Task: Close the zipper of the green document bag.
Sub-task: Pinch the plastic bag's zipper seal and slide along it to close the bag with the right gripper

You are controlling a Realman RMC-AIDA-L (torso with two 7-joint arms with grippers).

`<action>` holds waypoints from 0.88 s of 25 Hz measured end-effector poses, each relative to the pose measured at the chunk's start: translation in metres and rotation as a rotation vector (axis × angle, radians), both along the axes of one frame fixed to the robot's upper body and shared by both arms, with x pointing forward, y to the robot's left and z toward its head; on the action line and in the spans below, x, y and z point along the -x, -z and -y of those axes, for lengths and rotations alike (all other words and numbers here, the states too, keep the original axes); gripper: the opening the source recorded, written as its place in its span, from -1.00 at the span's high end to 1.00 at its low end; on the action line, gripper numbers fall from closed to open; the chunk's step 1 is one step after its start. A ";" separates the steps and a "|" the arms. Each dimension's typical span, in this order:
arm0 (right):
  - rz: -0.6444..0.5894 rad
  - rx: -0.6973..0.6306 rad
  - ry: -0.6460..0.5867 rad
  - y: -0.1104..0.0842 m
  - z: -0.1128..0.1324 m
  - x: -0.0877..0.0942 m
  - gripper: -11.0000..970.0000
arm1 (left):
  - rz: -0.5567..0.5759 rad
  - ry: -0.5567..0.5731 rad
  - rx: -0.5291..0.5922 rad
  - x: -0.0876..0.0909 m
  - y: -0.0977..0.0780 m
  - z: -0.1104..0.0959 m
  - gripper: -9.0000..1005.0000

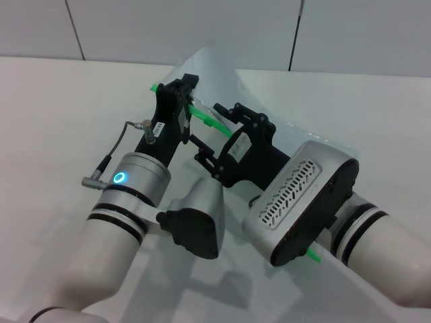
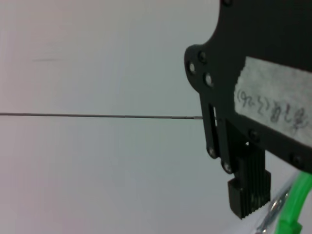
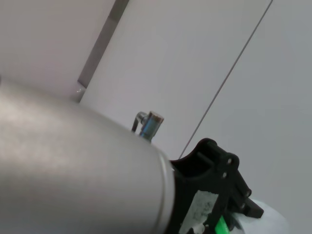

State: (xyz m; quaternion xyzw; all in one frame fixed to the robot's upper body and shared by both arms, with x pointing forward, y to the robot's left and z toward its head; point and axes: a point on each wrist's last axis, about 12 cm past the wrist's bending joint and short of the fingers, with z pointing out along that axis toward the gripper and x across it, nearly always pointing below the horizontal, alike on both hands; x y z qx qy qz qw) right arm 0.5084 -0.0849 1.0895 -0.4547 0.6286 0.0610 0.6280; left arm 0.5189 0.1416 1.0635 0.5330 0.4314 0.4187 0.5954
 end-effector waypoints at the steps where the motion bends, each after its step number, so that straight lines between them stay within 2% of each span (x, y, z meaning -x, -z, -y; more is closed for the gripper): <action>1: 0.000 0.000 0.000 0.000 0.000 0.000 -0.13 | 0.002 0.002 -0.001 0.000 0.000 0.000 0.87; 15: 0.003 -0.001 0.008 0.000 0.001 -0.001 -0.03 | 0.008 0.005 -0.007 0.000 -0.001 0.001 0.87; 22: 0.008 -0.005 0.012 0.000 0.001 -0.001 0.13 | 0.009 0.005 -0.008 0.000 -0.001 0.001 0.87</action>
